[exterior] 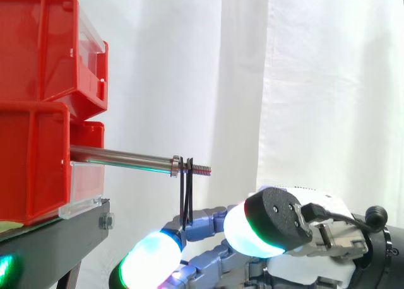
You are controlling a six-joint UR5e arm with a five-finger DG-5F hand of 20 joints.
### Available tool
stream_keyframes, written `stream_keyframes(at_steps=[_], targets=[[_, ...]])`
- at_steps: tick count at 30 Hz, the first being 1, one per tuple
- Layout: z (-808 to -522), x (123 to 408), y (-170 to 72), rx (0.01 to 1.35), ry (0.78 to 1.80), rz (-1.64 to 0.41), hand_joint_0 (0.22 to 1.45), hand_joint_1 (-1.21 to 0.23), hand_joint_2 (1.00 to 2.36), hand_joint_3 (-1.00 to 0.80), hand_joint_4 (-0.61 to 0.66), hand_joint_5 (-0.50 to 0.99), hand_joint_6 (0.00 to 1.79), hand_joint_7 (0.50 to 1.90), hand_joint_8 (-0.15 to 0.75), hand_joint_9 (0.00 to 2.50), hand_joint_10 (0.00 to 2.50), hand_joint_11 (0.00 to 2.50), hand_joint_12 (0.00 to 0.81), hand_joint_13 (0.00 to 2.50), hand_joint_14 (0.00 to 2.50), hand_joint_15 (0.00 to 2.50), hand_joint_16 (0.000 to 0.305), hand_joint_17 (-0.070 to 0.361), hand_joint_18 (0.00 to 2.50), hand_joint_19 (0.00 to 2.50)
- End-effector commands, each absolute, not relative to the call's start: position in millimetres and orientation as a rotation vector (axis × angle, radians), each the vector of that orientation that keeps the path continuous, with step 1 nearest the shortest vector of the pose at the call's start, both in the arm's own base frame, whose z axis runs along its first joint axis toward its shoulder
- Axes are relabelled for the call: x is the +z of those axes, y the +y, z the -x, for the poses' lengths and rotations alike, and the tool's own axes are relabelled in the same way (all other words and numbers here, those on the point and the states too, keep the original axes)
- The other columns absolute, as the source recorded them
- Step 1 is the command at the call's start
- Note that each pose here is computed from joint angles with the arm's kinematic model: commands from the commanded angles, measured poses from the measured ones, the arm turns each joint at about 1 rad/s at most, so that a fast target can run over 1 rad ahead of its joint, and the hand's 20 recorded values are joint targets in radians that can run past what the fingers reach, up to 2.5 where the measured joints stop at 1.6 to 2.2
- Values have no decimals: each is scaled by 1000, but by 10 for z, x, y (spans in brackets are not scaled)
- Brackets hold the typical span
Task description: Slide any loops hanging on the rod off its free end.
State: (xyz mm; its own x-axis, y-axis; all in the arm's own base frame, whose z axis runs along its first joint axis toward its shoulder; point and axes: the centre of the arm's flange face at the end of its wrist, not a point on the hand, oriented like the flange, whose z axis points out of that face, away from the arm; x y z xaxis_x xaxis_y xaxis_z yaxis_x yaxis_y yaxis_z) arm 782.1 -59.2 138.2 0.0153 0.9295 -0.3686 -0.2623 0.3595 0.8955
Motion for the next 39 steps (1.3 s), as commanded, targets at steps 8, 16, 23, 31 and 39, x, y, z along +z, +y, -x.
stream_keyframes(at_steps=[8, 16, 23, 31, 39], targets=[[-7944, 1576, -563, 1073, 1194, -680, 550, -663, 1000, -500, 318, -153, 504, 1030, 275, 758, 6, 183, 292, 482, 0, 0, 40, 91, 352, 9], [-7943, 1561, -545, 1072, 1205, -676, 574, -682, 1002, -481, 295, -142, 504, 1117, 268, 755, 6, 191, 288, 489, 0, 0, 39, 89, 359, 14], [-7941, 1561, -552, 1074, 1207, -673, 584, -686, 1004, -454, 258, -131, 503, 1222, 268, 755, 7, 199, 286, 491, 0, 0, 39, 87, 365, 19], [-7928, 1573, -609, 1093, 1222, -650, 586, -687, 1007, -427, 236, -123, 503, 1338, 267, 756, 6, 200, 285, 493, 0, 0, 39, 87, 365, 22], [-7922, 1573, -658, 1093, 1225, -644, 595, -703, 1011, -378, 208, -127, 511, 1524, 271, 757, 7, 203, 284, 496, 0, 0, 39, 88, 375, 29]])
